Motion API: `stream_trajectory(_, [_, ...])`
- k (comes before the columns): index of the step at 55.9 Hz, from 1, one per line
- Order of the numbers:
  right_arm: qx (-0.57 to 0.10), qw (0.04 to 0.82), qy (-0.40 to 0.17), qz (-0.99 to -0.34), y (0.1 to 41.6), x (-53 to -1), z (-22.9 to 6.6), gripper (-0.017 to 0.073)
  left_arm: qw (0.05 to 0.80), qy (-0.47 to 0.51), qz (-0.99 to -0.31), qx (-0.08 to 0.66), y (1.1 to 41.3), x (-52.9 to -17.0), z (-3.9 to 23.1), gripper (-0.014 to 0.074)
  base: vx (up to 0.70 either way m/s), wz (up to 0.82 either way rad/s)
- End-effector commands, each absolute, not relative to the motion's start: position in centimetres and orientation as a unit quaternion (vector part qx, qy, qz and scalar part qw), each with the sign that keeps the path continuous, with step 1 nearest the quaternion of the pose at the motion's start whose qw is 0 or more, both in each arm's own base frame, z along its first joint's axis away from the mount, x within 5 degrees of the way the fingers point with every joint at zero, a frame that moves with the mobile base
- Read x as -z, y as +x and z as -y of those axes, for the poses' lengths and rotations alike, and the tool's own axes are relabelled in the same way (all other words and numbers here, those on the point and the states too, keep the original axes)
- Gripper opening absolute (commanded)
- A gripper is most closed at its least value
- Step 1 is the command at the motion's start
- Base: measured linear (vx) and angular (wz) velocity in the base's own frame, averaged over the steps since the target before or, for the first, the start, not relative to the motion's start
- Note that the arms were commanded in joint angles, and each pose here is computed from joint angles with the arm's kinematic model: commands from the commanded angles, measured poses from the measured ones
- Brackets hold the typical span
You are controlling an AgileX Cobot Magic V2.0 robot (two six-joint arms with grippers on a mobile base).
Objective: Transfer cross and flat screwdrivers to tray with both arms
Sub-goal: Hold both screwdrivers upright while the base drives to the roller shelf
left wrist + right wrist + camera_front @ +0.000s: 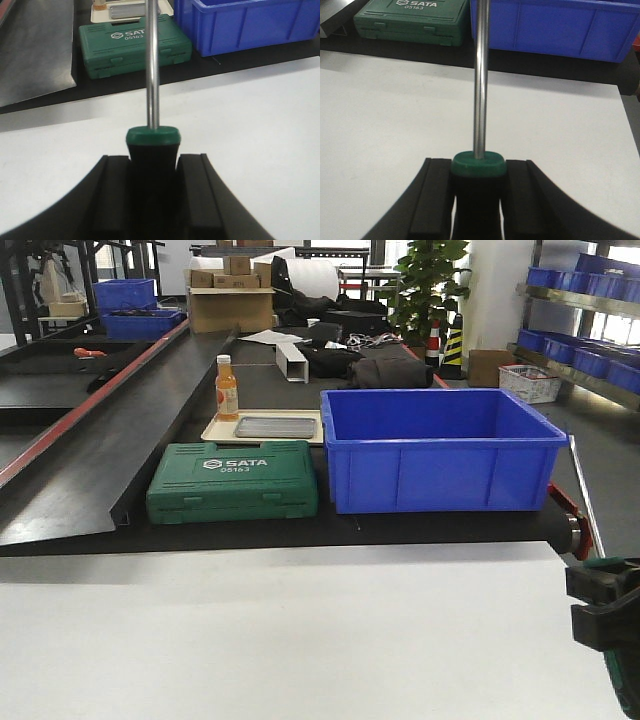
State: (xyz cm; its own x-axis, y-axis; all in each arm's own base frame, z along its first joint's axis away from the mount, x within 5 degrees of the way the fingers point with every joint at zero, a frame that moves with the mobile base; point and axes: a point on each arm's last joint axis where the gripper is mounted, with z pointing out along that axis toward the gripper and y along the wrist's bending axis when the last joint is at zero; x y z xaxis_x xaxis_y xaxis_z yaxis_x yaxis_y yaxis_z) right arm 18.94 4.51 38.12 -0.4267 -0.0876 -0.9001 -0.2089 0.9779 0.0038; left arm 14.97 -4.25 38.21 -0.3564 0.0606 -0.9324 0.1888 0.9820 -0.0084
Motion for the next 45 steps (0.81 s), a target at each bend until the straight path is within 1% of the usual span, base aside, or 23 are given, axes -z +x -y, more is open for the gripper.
stream_trajectory(1, [-0.06,0.58,-0.091,-0.807,18.88,-40.04,-4.52,-0.0008,0.609,0.078,-0.786,0.071,14.81,-40.02,4.32,0.0,-0.2,-0.05])
stream_trajectory(12, [-0.06,0.58,-0.091,-0.807,18.88,-40.04,-4.52,-0.0008,0.609,0.078,-0.786,0.071,14.81,-40.02,4.33,0.0,-0.21,-0.09])
stream_trajectory(22, [-0.06,0.58,-0.091,-0.807,18.88,-40.04,-4.52,-0.0008,0.609,0.078,-0.786,0.071,14.81,-40.02,4.33,0.0,-0.21,-0.28])
stream_trajectory(32, [-0.06,0.58,-0.091,-0.807,18.88,-40.04,-4.52,-0.0008,0.609,0.078,-0.786,0.071,14.81,-40.02,4.33,0.0,-0.21,-0.49])
stream_trajectory(45, [-0.06,0.58,-0.091,-0.807,18.88,-40.04,-4.52,-0.0008,0.609,0.078,-0.786,0.071,14.81,-40.02,4.33,0.0,-0.2,-0.66])
